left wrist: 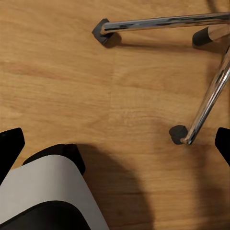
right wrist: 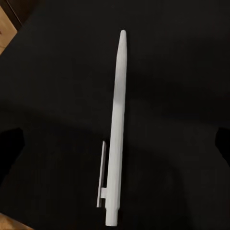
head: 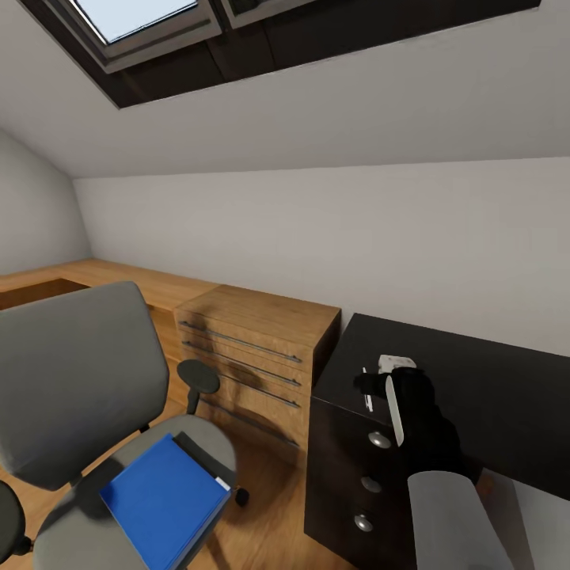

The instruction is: In the bedroom, organize the workspace by keeping the computer under the desk, ensuring the monitor is on the desk, placing the keyboard on the desk next to the monitor, placing the mouse on the desk next to the keyboard, moving the folder from the swivel chair onto the desk next to the mouse, stacking the notebook on top of the folder with the pen on top of the notebook, and positioning the swivel chair next to the desk.

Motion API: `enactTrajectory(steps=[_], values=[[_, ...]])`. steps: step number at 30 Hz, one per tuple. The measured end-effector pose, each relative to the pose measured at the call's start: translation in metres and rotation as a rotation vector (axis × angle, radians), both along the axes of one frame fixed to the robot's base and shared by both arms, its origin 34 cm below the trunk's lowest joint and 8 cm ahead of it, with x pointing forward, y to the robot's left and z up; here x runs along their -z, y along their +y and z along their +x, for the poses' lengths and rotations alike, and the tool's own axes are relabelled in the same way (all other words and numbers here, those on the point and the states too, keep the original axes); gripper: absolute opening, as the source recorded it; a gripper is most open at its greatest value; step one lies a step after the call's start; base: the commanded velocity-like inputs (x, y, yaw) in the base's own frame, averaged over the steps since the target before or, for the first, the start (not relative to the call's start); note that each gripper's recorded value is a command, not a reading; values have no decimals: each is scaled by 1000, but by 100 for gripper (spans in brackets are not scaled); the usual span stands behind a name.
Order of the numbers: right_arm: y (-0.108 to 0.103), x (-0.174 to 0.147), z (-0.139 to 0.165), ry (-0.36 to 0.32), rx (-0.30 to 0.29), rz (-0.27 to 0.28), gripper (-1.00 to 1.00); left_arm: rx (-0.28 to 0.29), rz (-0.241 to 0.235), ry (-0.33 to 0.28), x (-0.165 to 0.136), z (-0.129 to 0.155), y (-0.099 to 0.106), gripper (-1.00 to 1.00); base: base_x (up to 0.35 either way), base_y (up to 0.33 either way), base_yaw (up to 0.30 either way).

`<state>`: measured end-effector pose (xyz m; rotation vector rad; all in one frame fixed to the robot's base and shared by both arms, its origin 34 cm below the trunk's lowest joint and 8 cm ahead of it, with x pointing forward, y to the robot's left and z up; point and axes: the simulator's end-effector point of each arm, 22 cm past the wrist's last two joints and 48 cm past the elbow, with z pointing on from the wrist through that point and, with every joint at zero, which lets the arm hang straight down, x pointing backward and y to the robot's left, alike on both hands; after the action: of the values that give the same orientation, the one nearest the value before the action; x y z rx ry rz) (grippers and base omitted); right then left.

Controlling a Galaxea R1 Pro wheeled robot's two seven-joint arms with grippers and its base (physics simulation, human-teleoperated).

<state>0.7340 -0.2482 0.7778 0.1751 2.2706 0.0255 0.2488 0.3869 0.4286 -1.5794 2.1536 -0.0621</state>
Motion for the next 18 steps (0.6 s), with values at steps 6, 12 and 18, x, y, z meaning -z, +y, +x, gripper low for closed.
enactTrajectory(steps=[6, 12, 18], values=[[-2, -5, 1, -12, 3, 2, 100, 1, 2, -2, 0, 0, 0, 100, -116, 0, 0], [-7, -43, 0, -100, 19, 28, 100, 1, 2, -3, 0, 1, 0, 100, -293, 1, 0], [-7, -64, -1, -148, 20, 40, 100, 0, 2, -3, 0, 1, 0, 100, -299, 108, 0]])
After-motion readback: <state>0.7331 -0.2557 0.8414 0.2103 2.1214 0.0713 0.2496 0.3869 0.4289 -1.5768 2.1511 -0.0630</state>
